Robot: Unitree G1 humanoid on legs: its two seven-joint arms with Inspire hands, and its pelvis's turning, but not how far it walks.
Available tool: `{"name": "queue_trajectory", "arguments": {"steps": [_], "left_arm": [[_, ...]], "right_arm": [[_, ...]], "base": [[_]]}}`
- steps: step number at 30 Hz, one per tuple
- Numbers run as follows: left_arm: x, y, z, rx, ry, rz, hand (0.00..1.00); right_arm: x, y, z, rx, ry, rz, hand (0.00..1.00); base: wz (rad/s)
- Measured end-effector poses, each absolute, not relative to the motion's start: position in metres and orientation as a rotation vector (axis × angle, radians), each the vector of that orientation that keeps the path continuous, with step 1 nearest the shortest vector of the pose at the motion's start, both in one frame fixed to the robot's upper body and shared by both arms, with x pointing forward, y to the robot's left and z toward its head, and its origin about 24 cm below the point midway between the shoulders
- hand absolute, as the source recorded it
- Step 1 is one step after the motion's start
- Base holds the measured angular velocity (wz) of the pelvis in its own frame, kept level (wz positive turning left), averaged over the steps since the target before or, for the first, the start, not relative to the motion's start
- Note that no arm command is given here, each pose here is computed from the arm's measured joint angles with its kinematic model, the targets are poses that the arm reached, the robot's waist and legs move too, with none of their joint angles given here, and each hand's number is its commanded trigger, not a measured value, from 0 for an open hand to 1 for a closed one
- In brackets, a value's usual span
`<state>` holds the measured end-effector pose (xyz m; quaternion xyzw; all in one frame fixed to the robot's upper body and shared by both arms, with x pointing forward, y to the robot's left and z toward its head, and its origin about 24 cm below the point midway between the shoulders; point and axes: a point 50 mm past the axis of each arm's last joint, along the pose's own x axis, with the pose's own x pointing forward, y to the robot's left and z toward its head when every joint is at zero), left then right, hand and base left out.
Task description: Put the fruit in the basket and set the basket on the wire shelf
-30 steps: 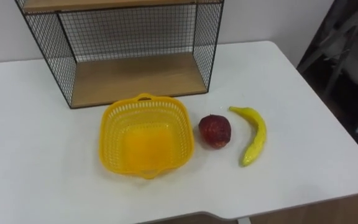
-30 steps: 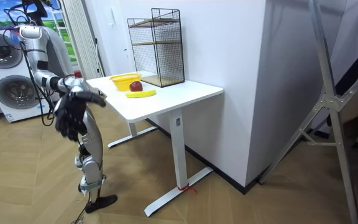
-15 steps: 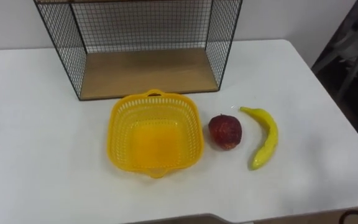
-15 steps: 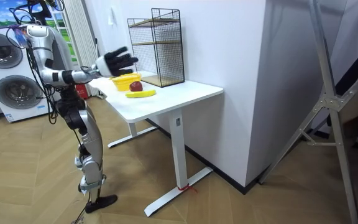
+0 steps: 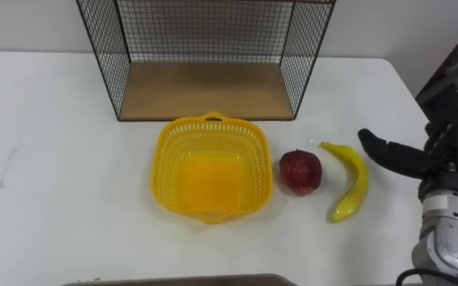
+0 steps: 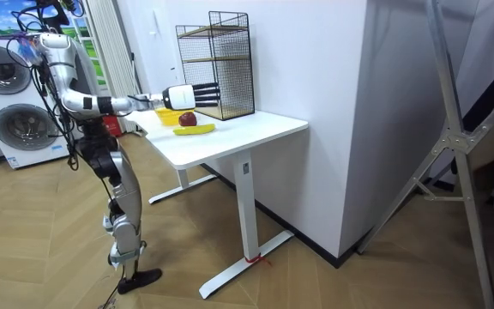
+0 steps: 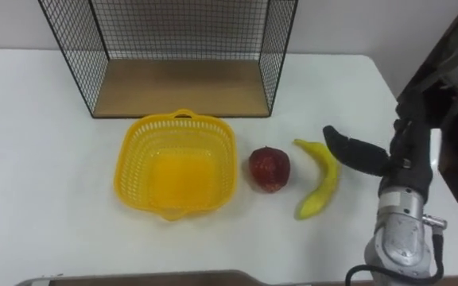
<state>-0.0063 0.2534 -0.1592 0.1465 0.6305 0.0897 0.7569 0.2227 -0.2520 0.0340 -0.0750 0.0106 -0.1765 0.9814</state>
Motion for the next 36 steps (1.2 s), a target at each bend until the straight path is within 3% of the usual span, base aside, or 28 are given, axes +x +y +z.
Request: {"name": "queue_trajectory", "arguments": {"steps": [15,36], "left_arm": [[-0.011,0.253,-0.16,0.352,1.414,0.17,0.0],[0.0,0.253,-0.16,0.397,1.375,0.142,0.0]], "right_arm": [[0.222,-0.231,0.008,-0.272,0.155,-0.082,0.0],[0.222,-0.222,0.005,-0.215,0.164,-0.016,0.0]], "base": [[0.02],[0.0]]}}
